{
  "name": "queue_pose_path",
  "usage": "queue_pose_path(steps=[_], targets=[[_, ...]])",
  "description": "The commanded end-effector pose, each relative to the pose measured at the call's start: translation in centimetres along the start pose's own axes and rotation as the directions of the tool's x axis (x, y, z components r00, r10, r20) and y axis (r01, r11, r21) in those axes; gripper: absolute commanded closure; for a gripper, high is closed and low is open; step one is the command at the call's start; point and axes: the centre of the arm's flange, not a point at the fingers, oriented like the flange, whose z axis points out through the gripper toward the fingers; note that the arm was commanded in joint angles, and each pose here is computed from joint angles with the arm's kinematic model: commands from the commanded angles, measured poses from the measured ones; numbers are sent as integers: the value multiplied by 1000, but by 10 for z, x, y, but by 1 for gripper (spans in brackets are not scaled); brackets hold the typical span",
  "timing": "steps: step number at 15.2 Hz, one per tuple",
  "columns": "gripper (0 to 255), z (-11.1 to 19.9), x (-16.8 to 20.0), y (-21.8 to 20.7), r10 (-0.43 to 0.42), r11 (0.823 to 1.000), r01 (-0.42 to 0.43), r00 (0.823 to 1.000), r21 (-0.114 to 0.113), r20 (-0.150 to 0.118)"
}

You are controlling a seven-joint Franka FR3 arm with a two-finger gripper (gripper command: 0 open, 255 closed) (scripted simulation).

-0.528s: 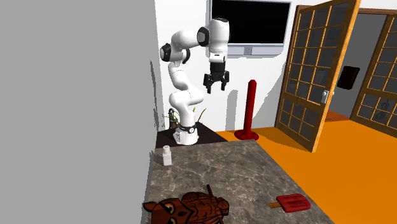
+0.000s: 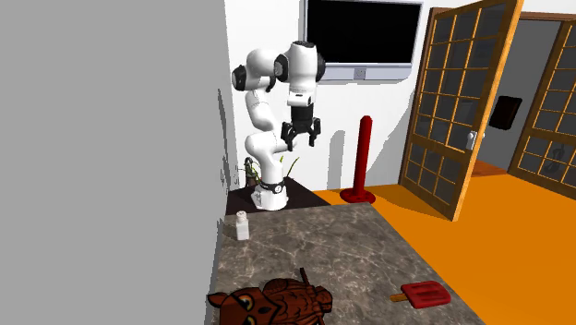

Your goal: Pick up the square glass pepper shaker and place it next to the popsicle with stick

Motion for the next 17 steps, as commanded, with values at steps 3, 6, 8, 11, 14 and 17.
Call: queue_pose_path(steps=[3, 6, 8, 11, 14, 17], targets=[[0, 29, 6, 42, 14, 1000, -15, 1000, -12, -27], [0, 50, 10, 73, 26, 999, -27, 999, -21, -46], [0, 64, 13, 94, 33, 999, -35, 998, -26, -59], [0, 84, 17, 126, 44, 998, -47, 996, -34, -78], [0, 104, 22, 158, 55, 997, -59, 994, -41, -98], [0, 124, 26, 191, 66, 996, -72, 991, -48, -117]])
